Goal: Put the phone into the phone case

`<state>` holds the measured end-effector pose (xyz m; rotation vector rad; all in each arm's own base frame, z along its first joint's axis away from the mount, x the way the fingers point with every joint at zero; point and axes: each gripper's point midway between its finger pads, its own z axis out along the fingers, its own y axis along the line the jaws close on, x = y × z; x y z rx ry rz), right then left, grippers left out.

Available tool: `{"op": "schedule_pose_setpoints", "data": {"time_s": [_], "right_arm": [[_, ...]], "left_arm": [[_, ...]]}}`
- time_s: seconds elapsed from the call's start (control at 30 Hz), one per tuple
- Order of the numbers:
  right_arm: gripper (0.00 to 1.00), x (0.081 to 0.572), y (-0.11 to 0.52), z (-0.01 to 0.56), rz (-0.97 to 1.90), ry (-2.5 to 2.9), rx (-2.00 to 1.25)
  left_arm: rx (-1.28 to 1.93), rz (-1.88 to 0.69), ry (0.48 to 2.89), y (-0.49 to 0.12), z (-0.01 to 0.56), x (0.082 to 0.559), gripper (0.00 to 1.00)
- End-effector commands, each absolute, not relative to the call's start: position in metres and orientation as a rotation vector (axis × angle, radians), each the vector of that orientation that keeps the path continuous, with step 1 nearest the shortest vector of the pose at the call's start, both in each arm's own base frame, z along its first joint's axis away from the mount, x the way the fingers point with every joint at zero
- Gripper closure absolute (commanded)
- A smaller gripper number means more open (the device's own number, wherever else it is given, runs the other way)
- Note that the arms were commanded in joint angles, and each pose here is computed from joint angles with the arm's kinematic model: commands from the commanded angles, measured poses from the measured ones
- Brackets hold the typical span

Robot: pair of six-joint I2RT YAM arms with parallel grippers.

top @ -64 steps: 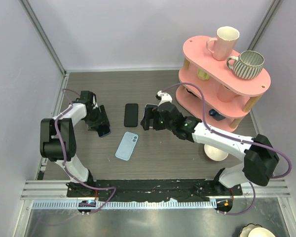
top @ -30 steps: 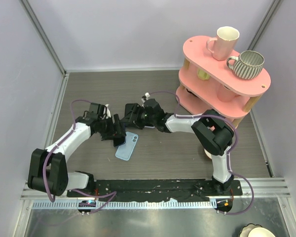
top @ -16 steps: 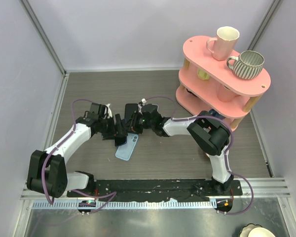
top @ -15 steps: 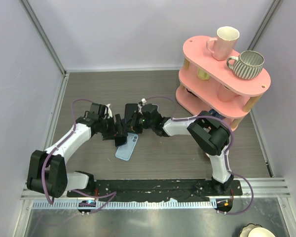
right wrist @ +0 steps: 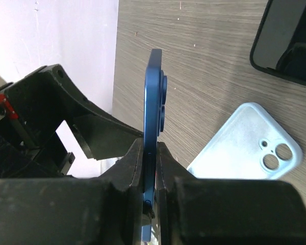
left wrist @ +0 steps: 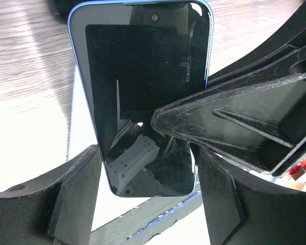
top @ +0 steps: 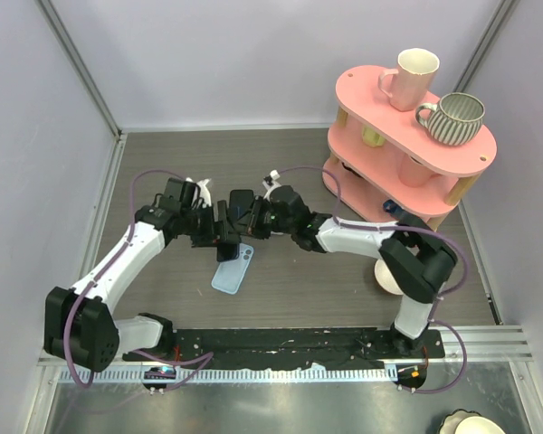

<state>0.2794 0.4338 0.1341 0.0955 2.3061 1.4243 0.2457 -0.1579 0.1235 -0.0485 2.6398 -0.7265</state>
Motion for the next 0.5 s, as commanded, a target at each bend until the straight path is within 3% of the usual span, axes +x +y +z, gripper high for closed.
{"op": "schedule_pose_setpoints", "data": {"time_s": [0.0, 0.1, 0.13, 0.17, 0.23, 0.37, 0.47], "right_arm": [[0.99, 0.302, 0.375, 0.147, 1.126, 2.256, 0.093], [0.99, 0.311, 0.361, 0.159, 1.135, 2.218, 0.113], [0.99, 0.308, 0.36, 0.163, 1.157, 2.213, 0.107], [0.99, 0.308, 0.359, 0.165, 1.168, 2.207, 0.106], [0.99, 0.306, 0.36, 0.17, 1.204, 2.189, 0.104], [0.99, 0.304, 0.363, 0.177, 1.255, 2.162, 0.102], [0.99, 0.303, 0.355, 0.178, 1.223, 2.16, 0.101]], "left_arm": [[-0.054, -0.674, 2.671, -0.142, 0.124, 0.239, 0.38], [0.046, -0.96, 2.61, -0.174, 0.133, 0.233, 0.29], [0.067, -1.016, 2.591, -0.18, 0.137, 0.231, 0.19], [0.107, -1.117, 2.553, -0.189, 0.148, 0.225, 0.16], [0.14, -1.169, 2.506, -0.194, 0.154, 0.224, 0.11], [0.147, -1.146, 2.51, -0.191, 0.156, 0.221, 0.05], [0.05, -0.871, 2.601, -0.163, 0.138, 0.227, 0.08]]}}
